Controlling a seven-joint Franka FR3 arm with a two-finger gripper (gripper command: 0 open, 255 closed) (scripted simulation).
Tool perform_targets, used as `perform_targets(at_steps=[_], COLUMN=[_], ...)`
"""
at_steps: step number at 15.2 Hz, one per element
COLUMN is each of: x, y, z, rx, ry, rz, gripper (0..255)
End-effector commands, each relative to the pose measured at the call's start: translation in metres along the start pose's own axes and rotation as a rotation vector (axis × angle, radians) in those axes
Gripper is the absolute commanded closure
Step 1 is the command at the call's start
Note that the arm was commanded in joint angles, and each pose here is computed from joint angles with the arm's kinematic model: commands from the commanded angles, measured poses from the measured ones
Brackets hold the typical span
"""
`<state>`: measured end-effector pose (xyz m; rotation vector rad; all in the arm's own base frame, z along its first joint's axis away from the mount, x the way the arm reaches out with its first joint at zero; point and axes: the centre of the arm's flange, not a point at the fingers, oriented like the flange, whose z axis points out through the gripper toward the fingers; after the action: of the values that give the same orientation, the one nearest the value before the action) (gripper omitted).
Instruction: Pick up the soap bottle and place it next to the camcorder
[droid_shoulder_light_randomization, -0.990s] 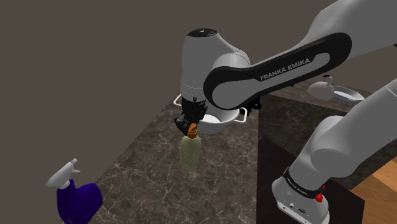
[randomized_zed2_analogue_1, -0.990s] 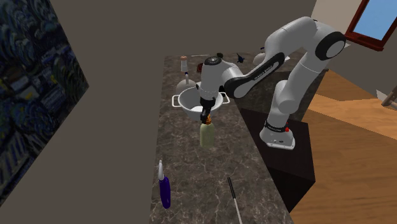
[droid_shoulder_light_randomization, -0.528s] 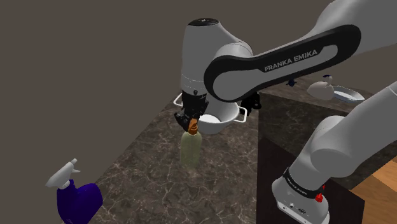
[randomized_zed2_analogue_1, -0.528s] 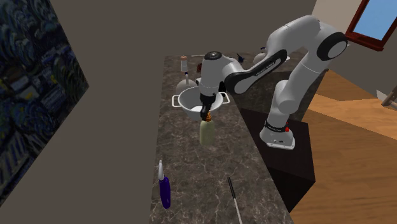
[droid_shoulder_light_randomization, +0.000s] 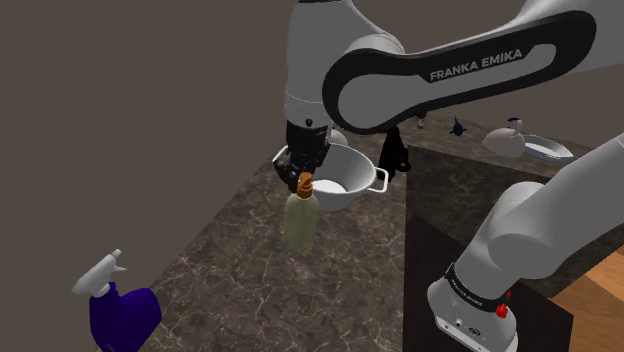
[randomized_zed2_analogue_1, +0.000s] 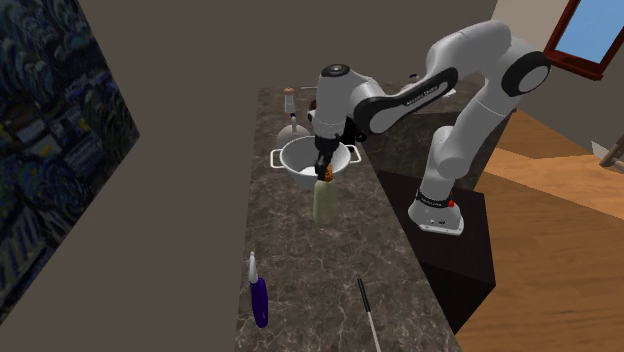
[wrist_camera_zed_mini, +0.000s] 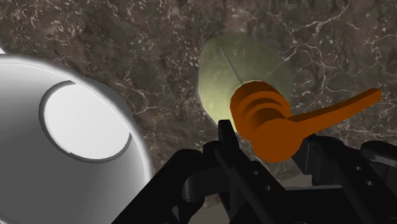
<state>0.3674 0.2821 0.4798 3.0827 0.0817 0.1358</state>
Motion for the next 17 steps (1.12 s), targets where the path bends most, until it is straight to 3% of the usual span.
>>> perform_targets(at_steps=[1,17], x=[0.000,0.008], y=[0.001,0.006], z=[-0.010,-0.094], rx=[0.000,0.000], ry=[0.000,0.000], rz=[0.000,0.000], gripper=[255,255])
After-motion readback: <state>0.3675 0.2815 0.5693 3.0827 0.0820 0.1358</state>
